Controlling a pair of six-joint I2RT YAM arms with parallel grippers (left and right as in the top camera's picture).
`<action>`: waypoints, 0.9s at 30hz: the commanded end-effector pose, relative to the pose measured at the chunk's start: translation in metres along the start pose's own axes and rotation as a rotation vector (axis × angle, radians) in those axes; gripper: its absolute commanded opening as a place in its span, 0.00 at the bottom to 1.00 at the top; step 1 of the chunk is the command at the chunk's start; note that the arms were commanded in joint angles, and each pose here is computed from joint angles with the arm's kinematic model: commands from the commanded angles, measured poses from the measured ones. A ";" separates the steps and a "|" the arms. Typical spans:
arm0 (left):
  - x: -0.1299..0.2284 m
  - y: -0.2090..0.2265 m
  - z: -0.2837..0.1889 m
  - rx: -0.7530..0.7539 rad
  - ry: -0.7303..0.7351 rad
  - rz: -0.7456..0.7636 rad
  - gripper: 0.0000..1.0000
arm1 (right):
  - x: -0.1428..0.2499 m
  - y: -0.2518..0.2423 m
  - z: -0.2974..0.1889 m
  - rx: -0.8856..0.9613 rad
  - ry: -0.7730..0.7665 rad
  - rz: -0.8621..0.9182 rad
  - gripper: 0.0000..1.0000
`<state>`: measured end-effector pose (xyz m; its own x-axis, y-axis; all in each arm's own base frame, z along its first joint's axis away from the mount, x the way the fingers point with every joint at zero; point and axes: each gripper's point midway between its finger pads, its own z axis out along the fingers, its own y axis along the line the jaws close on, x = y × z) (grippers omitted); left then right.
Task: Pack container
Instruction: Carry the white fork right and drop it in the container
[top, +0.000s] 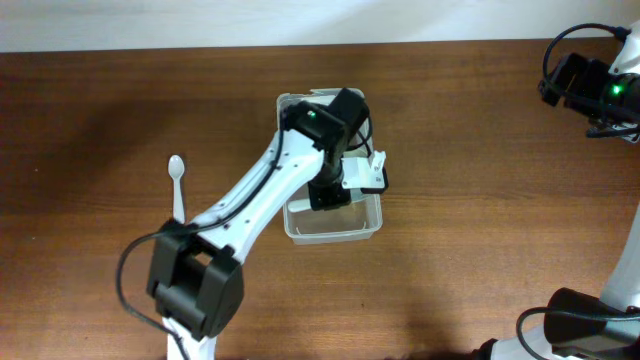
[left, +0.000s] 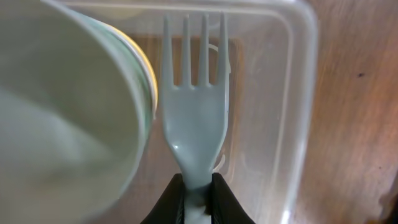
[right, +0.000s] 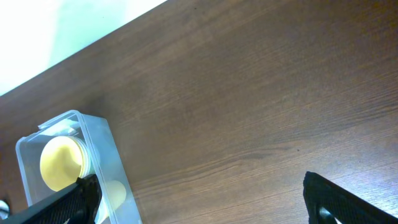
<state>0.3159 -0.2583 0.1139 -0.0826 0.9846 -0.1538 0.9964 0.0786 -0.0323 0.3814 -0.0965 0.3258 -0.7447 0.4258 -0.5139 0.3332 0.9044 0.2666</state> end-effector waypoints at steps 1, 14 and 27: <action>0.001 0.001 0.008 0.007 0.013 0.034 0.19 | -0.004 0.001 -0.008 -0.004 -0.025 -0.010 0.99; 0.056 0.023 -0.070 -0.286 0.206 -0.336 0.42 | -0.004 0.001 -0.008 -0.004 -0.025 -0.010 0.99; 0.227 0.105 -0.118 -0.257 -0.145 -1.423 0.56 | -0.004 0.001 -0.008 -0.004 -0.025 -0.010 0.99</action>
<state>0.3983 -0.0202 0.1891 -0.9543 0.2223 -0.1996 0.1986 0.9711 0.1320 0.3814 -0.0965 0.3258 -0.7451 0.4248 -0.5142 0.3323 0.9049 0.2660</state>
